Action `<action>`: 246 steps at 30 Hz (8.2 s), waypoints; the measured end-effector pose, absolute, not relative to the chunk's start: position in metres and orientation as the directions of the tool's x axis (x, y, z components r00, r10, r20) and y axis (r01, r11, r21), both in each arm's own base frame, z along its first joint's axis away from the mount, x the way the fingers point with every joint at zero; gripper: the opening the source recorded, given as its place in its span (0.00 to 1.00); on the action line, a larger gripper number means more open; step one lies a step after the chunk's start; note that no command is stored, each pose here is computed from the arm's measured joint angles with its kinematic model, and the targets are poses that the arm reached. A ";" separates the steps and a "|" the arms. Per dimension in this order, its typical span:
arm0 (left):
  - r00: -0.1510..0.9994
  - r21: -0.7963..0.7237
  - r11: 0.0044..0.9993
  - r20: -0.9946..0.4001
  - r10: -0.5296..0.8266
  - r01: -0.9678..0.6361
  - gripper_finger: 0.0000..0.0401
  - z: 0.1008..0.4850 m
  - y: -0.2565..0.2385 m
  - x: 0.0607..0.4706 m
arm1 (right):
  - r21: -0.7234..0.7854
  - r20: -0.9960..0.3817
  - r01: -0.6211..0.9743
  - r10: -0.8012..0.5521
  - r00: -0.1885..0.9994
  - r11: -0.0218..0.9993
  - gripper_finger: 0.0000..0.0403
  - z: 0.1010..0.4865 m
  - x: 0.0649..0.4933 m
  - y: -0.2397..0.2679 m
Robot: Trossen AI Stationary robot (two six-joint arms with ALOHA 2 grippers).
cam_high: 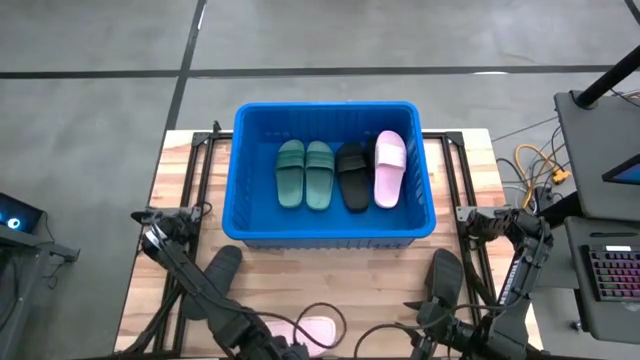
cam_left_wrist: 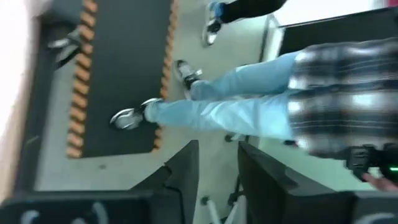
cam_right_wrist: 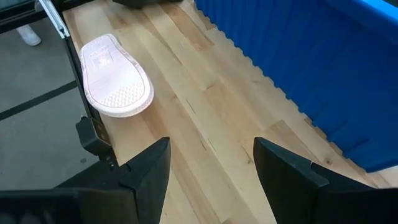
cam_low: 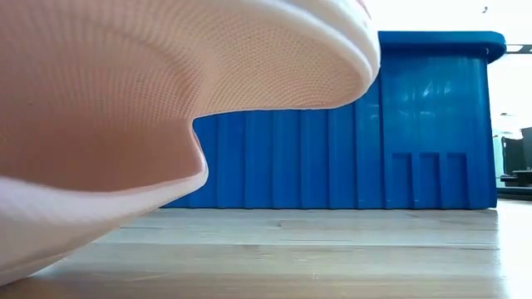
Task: Pick and place slides into bin
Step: Put the pink slide into the bin
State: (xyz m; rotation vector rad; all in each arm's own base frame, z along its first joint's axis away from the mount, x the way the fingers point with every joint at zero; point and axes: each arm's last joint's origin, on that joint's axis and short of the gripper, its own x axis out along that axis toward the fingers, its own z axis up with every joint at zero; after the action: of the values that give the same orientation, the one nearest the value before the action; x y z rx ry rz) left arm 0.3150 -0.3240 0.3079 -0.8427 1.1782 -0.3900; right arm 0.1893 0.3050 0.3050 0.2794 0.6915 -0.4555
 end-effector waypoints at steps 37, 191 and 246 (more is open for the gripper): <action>0.485 -0.289 0.902 -0.868 -0.106 -0.322 0.00 0.277 -0.350 0.325 | 0.105 -0.672 0.483 -0.296 0.679 0.869 0.54 0.304 0.190 0.306; 0.258 0.010 0.982 -0.964 0.059 -0.190 0.09 0.092 -0.325 0.319 | 0.095 -0.692 0.525 -0.323 0.646 0.846 0.54 0.292 0.202 0.299; 0.995 -0.730 0.675 -0.087 0.057 -0.102 0.00 0.459 -0.138 0.299 | -0.041 -0.537 0.338 -0.306 0.786 0.940 0.54 0.389 0.182 0.275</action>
State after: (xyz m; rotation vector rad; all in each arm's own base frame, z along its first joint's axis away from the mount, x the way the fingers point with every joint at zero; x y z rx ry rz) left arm 0.2988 -0.1378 0.4589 -0.8245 0.0589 0.0895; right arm 0.1817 0.2747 0.3890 0.0581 0.5686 -0.3471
